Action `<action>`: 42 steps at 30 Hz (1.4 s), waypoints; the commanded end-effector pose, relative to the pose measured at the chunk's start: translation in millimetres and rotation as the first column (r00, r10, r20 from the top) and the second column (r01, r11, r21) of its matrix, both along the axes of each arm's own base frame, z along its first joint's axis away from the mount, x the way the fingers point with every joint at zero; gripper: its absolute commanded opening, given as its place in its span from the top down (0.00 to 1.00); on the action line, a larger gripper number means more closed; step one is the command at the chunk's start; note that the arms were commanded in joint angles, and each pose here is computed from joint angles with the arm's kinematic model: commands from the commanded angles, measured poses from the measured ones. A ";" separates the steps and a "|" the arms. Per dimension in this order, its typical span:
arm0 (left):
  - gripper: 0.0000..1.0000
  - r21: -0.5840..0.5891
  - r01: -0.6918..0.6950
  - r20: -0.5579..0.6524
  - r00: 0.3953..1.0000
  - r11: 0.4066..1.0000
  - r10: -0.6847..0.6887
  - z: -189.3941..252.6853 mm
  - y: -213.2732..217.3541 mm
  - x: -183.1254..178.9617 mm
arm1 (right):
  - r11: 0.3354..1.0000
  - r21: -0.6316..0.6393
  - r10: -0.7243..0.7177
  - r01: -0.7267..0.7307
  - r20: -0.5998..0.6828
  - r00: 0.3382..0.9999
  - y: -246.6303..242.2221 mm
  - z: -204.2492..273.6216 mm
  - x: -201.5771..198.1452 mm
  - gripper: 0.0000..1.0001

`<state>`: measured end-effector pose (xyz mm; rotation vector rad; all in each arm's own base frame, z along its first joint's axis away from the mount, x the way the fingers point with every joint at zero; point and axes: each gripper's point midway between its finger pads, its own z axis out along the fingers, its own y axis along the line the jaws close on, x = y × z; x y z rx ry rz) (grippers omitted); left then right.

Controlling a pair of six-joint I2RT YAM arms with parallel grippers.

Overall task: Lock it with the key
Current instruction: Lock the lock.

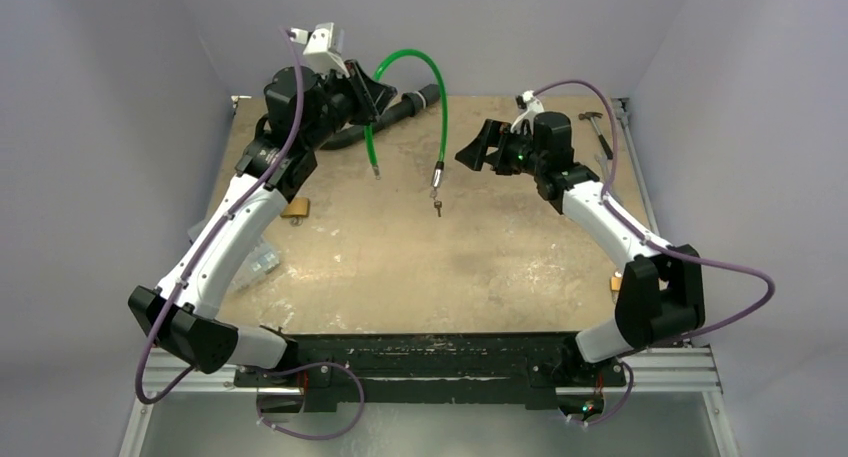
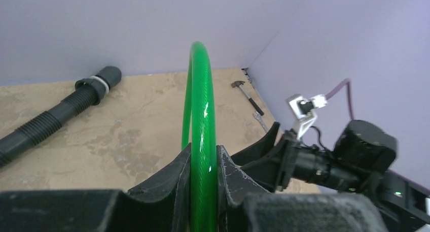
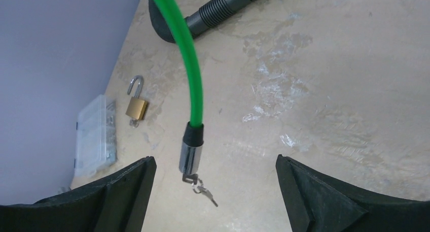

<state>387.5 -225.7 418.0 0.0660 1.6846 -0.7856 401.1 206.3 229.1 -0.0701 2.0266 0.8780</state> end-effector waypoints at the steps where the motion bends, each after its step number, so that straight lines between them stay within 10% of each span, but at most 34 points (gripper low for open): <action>1: 1.00 -0.148 0.001 0.147 0.989 0.989 0.020 74.7 0.3 -11.7 | 0.994 0.106 -0.036 0.040 -0.038 0.999 12.4 4.6 8.2 0.02; 29: 1.00 -0.213 0.025 0.203 0.979 0.977 0.019 106.0 -6.6 -16.7 | 0.975 0.209 0.096 -0.072 -0.110 0.989 93.0 -2.6 17.9 0.21; 42: 1.00 -0.124 0.080 0.224 0.973 0.989 -0.050 102.3 -6.5 -33.4 | 0.933 0.233 0.237 -0.273 0.173 0.956 93.8 65.2 9.3 1.00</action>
